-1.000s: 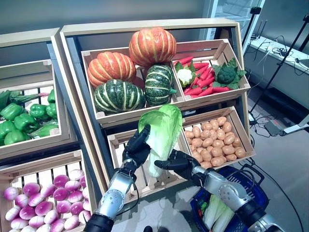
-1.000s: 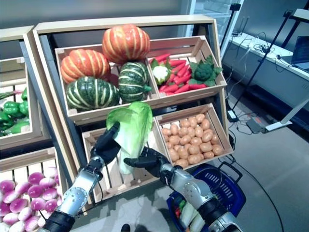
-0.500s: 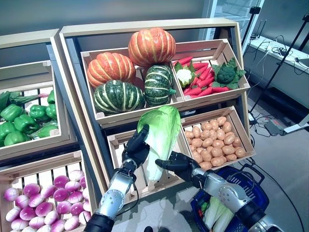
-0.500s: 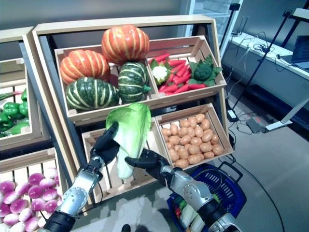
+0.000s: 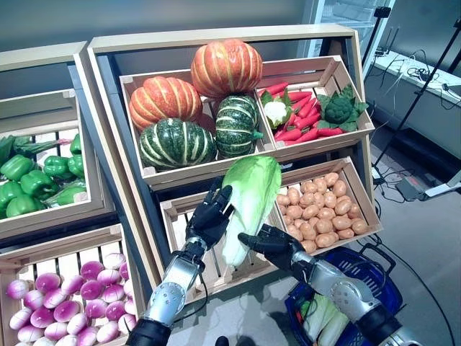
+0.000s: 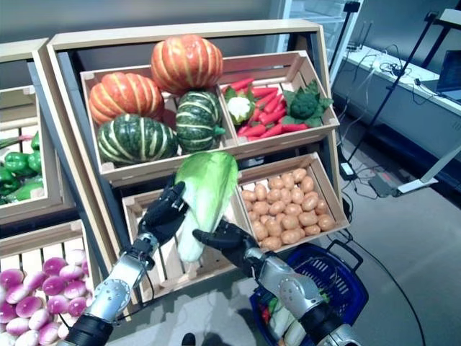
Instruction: Put vegetables into the basket
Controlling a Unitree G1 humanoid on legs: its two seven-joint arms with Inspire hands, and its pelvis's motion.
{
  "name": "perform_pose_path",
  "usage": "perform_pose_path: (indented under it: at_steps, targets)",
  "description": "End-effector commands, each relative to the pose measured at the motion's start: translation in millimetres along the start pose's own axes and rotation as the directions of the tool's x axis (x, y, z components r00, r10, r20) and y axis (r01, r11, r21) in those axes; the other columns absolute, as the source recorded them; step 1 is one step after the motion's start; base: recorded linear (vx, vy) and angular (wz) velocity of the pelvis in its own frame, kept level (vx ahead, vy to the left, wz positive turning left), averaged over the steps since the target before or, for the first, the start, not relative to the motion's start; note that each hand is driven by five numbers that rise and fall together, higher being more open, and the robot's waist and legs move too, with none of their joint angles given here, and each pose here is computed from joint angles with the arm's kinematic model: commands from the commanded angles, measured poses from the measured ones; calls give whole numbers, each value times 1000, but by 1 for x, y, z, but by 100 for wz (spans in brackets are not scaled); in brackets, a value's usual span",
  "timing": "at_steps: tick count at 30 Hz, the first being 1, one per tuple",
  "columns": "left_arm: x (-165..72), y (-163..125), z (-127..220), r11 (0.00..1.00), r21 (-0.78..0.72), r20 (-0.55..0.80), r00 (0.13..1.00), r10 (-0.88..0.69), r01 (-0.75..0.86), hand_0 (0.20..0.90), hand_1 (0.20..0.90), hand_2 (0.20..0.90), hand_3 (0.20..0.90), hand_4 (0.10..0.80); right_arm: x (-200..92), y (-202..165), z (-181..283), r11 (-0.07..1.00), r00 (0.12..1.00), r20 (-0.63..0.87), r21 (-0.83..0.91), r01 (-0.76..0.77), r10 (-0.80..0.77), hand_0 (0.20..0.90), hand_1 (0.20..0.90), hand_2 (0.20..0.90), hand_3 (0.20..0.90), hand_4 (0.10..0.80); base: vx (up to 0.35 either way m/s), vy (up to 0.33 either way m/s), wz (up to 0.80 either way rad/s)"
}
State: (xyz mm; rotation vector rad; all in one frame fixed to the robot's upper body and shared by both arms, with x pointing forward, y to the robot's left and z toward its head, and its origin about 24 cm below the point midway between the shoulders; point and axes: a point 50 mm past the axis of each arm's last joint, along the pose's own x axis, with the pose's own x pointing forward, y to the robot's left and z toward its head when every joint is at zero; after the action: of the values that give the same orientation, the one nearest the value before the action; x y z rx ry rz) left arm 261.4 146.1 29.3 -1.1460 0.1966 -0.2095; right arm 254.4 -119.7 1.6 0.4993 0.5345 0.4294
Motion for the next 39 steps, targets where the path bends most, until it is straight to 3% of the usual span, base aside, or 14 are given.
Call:
perform_pose_path:
  at_steps: [1, 11, 17, 23, 30, 33, 39]
  targets:
    - [19, -53, 13, 951, -10, 21, 951, -309, 310, 900, 900, 900, 900, 800, -8, 42, 78, 961, 877, 395, -73, -265, 272, 300, 300, 300, 300, 400, 0, 0, 0]
    - [16, -51, 17, 943, -5, 5, 943, -334, 334, 900, 900, 900, 900, 800, -39, 14, 118, 983, 737, 664, 20, -184, 124, 300, 300, 300, 300, 400, -6, -3, -1]
    - [11, -42, 26, 949, -6, 42, 948, -314, 315, 900, 900, 900, 900, 800, -64, -21, 123, 965, 585, 793, 253, -64, -169, 300, 300, 300, 300, 400, -5, -9, -4]
    - [8, -41, 31, 951, 1, 59, 950, -308, 308, 900, 900, 900, 900, 800, -85, -61, 112, 880, 437, 781, 472, 53, -445, 300, 300, 300, 300, 400, -6, -27, -8]
    - [4, -41, 36, 951, 25, 49, 950, -308, 307, 900, 900, 900, 900, 800, -115, -116, 88, 677, 235, 641, 724, 129, -731, 300, 300, 300, 300, 400, -21, -55, -3]
    - [7, -50, 39, 938, 47, 60, 937, -345, 342, 900, 900, 900, 900, 800, -121, -131, 85, 609, 178, 586, 782, 134, -791, 300, 300, 300, 300, 400, -151, -47, -10]
    - [18, -86, 49, 861, 162, 66, 865, -498, 483, 900, 900, 900, 900, 800, -121, -133, 118, 632, 126, 625, 775, 17, -770, 300, 300, 300, 300, 400, -326, -48, -9]
